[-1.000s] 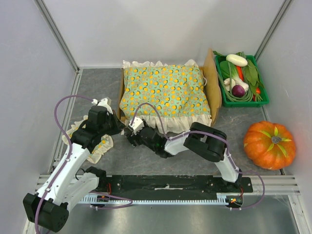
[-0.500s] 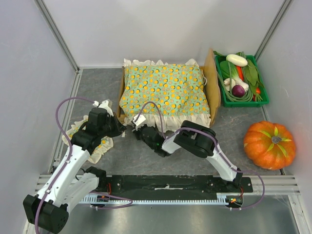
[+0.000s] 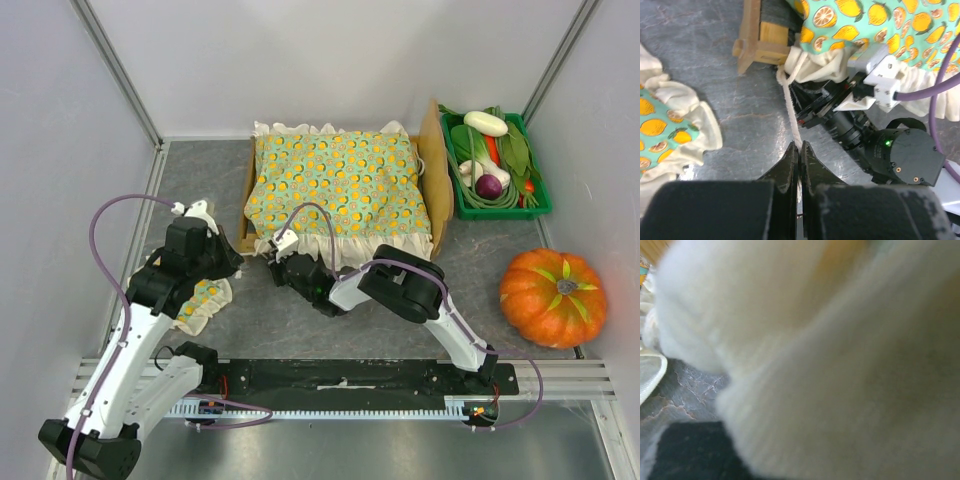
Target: Set up the pet bed
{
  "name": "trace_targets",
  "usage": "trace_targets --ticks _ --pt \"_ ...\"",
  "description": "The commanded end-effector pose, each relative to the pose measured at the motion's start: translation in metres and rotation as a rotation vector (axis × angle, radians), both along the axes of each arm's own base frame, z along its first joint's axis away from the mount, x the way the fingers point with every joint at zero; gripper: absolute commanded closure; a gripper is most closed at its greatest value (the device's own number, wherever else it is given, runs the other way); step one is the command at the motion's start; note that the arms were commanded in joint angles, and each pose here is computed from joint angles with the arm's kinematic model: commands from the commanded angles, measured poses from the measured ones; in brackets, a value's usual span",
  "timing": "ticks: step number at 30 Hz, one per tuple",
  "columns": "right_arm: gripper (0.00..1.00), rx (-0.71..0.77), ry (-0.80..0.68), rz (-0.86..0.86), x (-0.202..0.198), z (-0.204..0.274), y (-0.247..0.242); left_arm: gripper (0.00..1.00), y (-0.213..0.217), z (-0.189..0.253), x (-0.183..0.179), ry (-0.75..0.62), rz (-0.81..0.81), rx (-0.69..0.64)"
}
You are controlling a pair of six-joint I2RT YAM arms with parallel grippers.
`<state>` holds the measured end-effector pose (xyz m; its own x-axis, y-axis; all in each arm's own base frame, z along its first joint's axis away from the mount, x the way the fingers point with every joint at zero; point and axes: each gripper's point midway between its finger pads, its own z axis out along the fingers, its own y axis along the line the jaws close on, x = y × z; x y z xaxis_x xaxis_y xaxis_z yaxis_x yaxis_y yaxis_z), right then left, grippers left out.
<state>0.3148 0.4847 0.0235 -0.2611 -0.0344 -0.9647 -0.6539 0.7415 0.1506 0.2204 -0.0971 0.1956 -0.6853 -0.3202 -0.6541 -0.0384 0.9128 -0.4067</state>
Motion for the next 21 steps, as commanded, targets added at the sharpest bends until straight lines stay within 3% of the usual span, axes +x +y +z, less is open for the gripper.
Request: trace_targets --ticks 1,9,21 --pt "1.00 0.011 0.090 -0.078 0.016 -0.008 -0.017 0.98 0.021 0.032 -0.002 -0.090 0.055 0.064" --pt "1.00 0.002 0.109 -0.267 0.019 -0.002 -0.056 0.98 0.049 0.012 0.004 -0.049 0.164 0.194" --pt "1.00 -0.017 0.071 -0.312 -0.010 0.012 -0.062 0.98 0.090 -0.001 0.045 -0.001 0.269 0.309"
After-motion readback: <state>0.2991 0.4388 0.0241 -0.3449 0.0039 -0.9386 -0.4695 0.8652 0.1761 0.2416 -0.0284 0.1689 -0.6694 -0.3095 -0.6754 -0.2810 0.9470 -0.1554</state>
